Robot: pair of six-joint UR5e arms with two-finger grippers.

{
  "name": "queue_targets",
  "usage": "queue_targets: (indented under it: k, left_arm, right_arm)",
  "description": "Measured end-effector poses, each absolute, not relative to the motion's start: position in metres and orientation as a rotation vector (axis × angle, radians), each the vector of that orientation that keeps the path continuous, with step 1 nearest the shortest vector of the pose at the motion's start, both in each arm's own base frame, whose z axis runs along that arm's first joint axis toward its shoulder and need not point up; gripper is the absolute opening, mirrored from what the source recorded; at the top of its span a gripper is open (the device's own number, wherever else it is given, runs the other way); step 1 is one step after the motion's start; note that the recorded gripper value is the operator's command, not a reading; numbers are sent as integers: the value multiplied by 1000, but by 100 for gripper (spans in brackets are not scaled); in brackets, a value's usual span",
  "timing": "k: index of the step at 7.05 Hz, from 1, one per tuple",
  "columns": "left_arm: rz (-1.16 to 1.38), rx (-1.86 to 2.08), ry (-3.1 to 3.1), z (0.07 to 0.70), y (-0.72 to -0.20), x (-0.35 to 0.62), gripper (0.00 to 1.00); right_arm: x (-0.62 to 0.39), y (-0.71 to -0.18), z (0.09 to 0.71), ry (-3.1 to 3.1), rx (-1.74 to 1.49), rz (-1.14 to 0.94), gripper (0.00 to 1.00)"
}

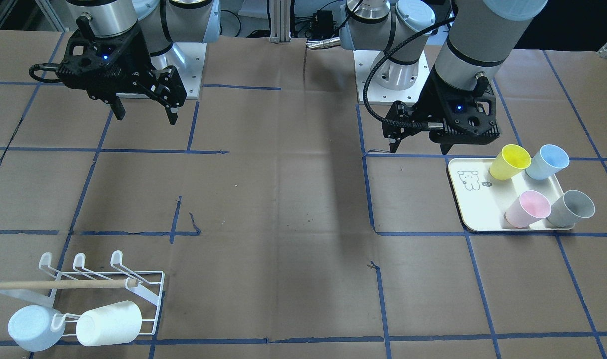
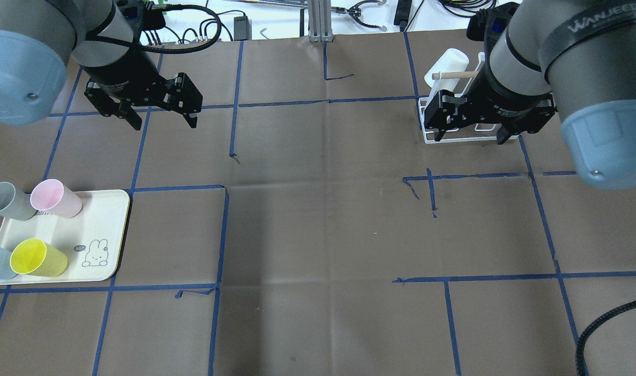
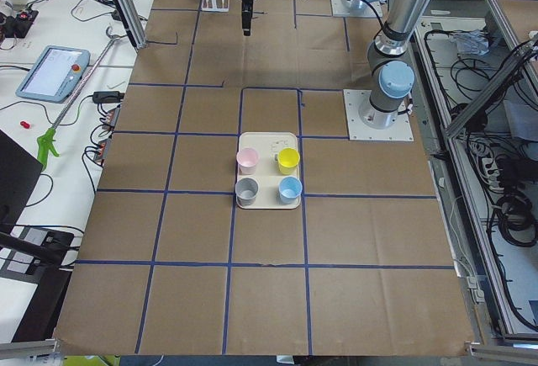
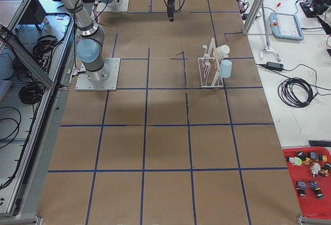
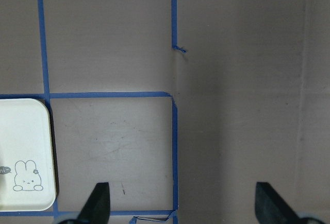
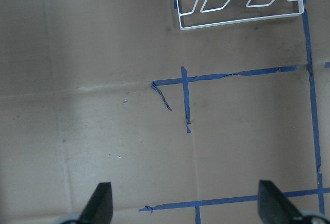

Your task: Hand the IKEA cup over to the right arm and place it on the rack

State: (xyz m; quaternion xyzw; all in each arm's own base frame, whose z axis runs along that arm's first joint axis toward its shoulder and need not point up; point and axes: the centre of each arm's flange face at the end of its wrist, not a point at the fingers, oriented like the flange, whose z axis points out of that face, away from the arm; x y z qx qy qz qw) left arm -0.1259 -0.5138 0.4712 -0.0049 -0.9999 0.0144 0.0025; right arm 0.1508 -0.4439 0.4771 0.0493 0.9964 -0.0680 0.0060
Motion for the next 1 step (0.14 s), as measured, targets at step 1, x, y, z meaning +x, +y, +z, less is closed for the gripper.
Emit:
queue_targets:
  k: [1]
  left_arm:
    - [45,-15,-3136,471,-514,-126,99]
  right_arm:
    - [151,-444,477,3119,154,-212,100]
